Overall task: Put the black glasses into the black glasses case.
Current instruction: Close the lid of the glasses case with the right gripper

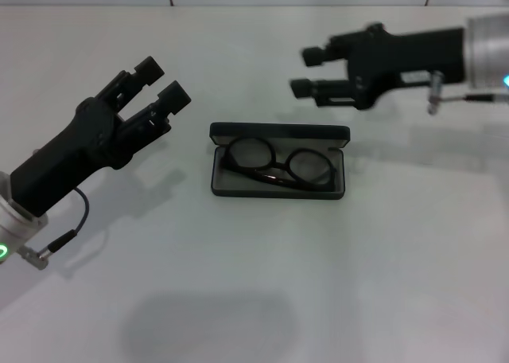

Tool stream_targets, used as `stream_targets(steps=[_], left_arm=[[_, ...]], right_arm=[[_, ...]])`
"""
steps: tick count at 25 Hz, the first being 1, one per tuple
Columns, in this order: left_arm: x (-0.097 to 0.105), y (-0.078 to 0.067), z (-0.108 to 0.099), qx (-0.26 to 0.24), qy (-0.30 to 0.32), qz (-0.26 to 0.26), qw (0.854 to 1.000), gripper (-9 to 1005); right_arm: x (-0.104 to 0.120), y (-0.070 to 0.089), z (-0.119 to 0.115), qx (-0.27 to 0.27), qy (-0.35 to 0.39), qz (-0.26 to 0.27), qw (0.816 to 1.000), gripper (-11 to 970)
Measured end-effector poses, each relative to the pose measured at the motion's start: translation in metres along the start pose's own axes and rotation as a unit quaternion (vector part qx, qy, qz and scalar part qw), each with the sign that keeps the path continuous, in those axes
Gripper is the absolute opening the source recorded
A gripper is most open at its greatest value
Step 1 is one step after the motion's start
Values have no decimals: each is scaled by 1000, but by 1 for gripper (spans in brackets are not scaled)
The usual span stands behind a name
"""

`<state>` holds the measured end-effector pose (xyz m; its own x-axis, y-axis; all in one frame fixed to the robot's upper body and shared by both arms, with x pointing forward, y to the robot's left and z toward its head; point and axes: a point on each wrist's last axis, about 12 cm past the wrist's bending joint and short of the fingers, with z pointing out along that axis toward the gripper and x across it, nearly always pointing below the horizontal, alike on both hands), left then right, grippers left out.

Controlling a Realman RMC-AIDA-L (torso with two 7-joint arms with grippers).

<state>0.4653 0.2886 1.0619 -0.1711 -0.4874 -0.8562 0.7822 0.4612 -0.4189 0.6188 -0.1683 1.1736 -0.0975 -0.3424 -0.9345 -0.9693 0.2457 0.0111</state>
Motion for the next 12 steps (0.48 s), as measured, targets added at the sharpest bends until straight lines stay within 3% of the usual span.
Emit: stream_targets(steps=[5,10,12], left_arm=[[0,0,-2,9,20,-13,1000,889],[-5,5,-5,7,41,-30,999,889],[-6,8,-8,15,75,-28,997,888]], right_arm=[[21,8,-24,-2,-16,32,999,553],[41,26,-54,-85,-2,47,995,686],[50,33,-63,-110,2,49,993,748]])
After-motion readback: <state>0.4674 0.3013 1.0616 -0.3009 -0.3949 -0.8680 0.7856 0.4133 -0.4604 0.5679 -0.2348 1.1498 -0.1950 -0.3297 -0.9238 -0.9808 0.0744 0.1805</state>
